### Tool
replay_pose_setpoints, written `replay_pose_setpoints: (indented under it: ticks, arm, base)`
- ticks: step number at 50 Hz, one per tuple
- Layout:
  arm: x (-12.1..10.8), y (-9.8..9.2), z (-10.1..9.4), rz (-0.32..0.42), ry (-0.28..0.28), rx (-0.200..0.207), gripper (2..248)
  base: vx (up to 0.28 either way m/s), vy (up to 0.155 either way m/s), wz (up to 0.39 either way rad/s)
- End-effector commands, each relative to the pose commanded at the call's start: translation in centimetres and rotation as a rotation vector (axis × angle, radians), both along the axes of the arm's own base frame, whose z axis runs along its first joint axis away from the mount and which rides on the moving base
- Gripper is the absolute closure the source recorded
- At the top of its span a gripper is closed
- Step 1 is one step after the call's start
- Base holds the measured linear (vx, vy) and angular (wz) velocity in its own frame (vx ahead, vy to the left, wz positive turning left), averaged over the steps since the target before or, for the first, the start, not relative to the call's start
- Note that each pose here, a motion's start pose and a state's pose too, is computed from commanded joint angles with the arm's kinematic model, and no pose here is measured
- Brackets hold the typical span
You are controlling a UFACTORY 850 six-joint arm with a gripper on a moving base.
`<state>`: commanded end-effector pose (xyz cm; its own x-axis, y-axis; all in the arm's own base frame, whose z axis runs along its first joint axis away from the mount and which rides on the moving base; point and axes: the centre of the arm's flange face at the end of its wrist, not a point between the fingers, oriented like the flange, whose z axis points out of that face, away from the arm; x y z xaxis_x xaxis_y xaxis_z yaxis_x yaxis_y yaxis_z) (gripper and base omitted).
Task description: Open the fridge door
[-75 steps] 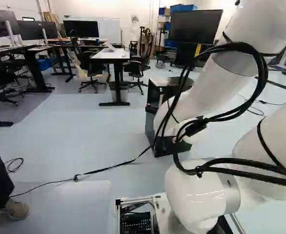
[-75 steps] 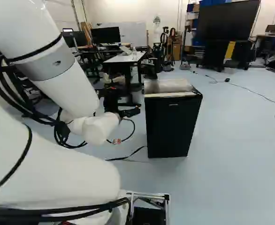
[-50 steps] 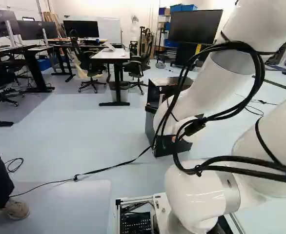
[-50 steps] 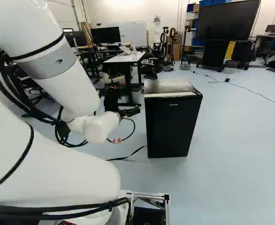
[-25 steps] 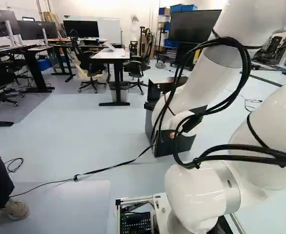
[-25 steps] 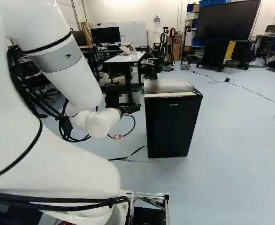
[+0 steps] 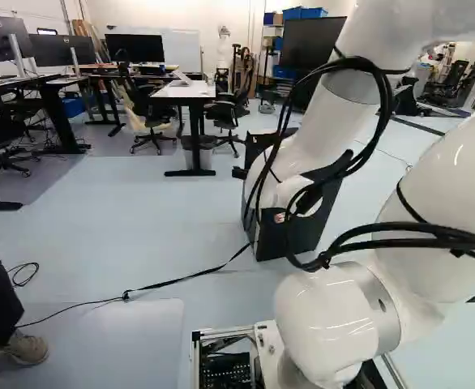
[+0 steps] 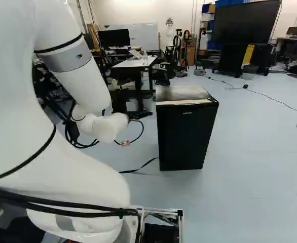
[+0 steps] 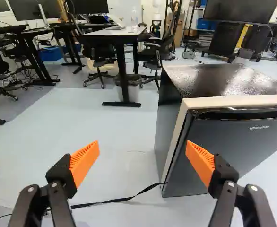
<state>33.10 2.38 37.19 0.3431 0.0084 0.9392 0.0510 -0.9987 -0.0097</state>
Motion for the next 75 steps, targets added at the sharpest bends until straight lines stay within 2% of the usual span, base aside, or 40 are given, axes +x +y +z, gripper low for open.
replay_pose_setpoints:
  ticks: [12,38,51,75]
  arm:
    - [2.2,1.0,-0.4,-0.002,0.015,0.01,3]
    - [7.3,3.1,-3.0,-0.051,0.075,0.036,3]
    - [9.3,3.4,-4.4,-0.11,0.089,0.051,3]
    - [10.1,2.3,-6.4,-0.266,0.068,0.073,3]
  base:
    - [0.0,0.0,0.0]
    - [0.0,0.0,0.0]
    - [0.0,0.0,0.0]
    - [0.0,0.0,0.0]
